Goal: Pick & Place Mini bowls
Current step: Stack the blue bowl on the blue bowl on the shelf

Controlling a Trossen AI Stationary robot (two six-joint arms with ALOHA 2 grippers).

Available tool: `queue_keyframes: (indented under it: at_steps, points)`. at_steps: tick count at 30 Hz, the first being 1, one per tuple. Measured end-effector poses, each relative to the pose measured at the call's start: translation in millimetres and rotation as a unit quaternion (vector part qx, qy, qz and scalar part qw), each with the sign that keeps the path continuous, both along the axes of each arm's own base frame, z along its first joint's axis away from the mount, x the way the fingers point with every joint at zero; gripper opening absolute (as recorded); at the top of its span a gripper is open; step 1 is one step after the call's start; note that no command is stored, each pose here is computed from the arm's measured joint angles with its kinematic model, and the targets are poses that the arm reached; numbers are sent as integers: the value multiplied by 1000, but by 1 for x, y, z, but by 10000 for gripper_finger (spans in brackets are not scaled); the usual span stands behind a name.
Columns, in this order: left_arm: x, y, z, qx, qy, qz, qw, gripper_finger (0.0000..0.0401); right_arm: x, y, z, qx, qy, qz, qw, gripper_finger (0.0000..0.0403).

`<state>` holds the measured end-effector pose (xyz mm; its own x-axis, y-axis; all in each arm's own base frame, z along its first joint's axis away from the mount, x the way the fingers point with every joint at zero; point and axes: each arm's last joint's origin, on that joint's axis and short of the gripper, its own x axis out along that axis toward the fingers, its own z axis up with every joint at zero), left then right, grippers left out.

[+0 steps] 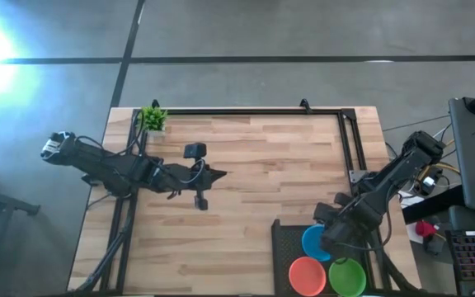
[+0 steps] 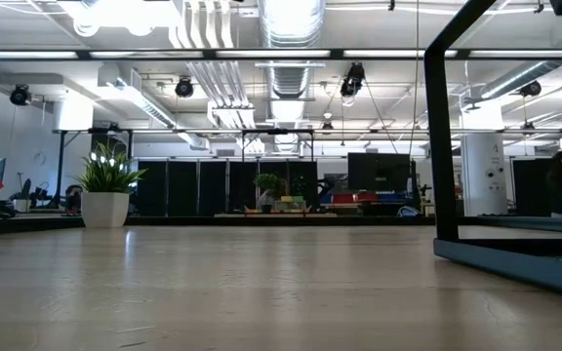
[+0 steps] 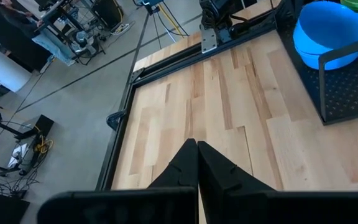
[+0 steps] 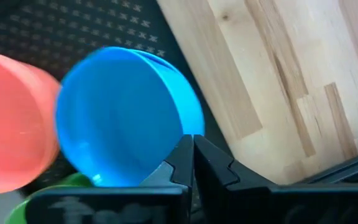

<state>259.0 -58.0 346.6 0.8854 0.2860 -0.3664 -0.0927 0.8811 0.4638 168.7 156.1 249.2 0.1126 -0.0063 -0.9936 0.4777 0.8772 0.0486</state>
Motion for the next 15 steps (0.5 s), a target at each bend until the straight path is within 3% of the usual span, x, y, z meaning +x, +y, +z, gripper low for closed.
queue_keyframes:
  at_steps: [9,15]
  points:
    - [0,0,-4,2,7,0,1000,0,0,0,-26,-7,11,-1,1000,8]
    - [0,0,-6,2,9,1,1000,0,1,1,-20,-2,4,6,1000,8]
